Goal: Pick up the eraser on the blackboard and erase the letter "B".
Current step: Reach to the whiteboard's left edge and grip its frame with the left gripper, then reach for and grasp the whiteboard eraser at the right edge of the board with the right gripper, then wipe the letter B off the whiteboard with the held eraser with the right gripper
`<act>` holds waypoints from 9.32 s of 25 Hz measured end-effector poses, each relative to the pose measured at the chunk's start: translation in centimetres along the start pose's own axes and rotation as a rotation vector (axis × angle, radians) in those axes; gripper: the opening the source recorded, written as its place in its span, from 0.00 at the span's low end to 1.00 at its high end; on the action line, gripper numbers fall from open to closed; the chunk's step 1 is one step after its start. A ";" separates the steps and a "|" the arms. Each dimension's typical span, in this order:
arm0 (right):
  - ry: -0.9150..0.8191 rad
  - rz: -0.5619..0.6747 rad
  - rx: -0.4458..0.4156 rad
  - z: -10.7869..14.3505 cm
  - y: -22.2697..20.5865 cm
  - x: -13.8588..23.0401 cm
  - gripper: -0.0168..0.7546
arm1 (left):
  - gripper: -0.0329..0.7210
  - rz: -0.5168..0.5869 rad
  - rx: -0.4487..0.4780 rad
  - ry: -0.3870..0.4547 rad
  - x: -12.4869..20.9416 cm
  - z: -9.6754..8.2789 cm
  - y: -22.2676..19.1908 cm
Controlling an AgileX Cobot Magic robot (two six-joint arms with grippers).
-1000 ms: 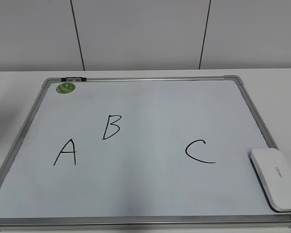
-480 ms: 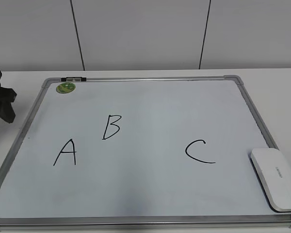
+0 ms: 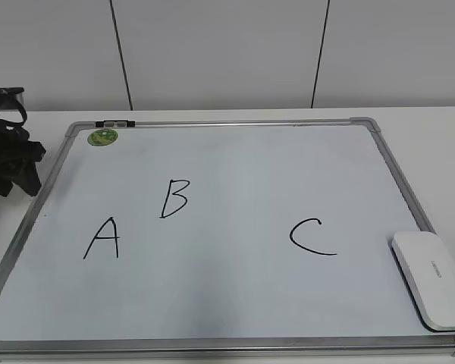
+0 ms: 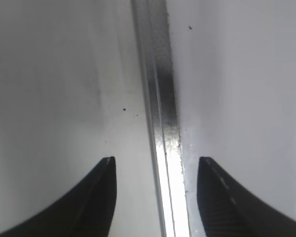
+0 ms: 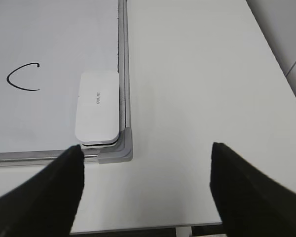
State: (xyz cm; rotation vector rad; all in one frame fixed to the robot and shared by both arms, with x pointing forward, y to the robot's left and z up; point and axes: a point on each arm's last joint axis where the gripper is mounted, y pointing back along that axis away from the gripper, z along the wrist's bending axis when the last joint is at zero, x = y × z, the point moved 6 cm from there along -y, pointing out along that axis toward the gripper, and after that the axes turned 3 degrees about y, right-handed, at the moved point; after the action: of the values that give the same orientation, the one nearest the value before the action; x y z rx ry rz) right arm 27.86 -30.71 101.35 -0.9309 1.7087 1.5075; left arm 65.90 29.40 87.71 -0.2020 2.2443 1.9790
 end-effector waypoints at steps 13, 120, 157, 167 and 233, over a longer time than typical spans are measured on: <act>0.000 0.000 0.000 0.0 0.0 0.0 0.79 | 0.47 0.069 0.067 0.043 0.3 1.1 -3.4; 0.087 0.676 -0.325 5.5 -21.8 -3.4 0.81 | 0.09 0.099 0.126 0.105 0.3 0.6 -4.0; 0.032 0.858 -0.265 5.8 -28.2 0.1 0.74 | 0.09 0.098 0.126 0.106 0.3 0.7 -4.0; 0.028 0.871 -0.267 5.9 -28.0 0.1 0.73 | 0.09 0.098 0.126 0.106 0.3 0.7 -4.0; 0.539 0.724 -0.550 33.0 -38.7 -11.2 0.73 | 0.10 0.100 0.130 0.109 0.3 0.6 -4.0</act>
State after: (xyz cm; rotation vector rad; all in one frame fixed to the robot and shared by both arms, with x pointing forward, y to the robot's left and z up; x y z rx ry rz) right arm 67.51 -0.11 87.12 -1.1262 2.2056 2.4587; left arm 66.38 29.52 83.68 -0.1905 2.4883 1.9028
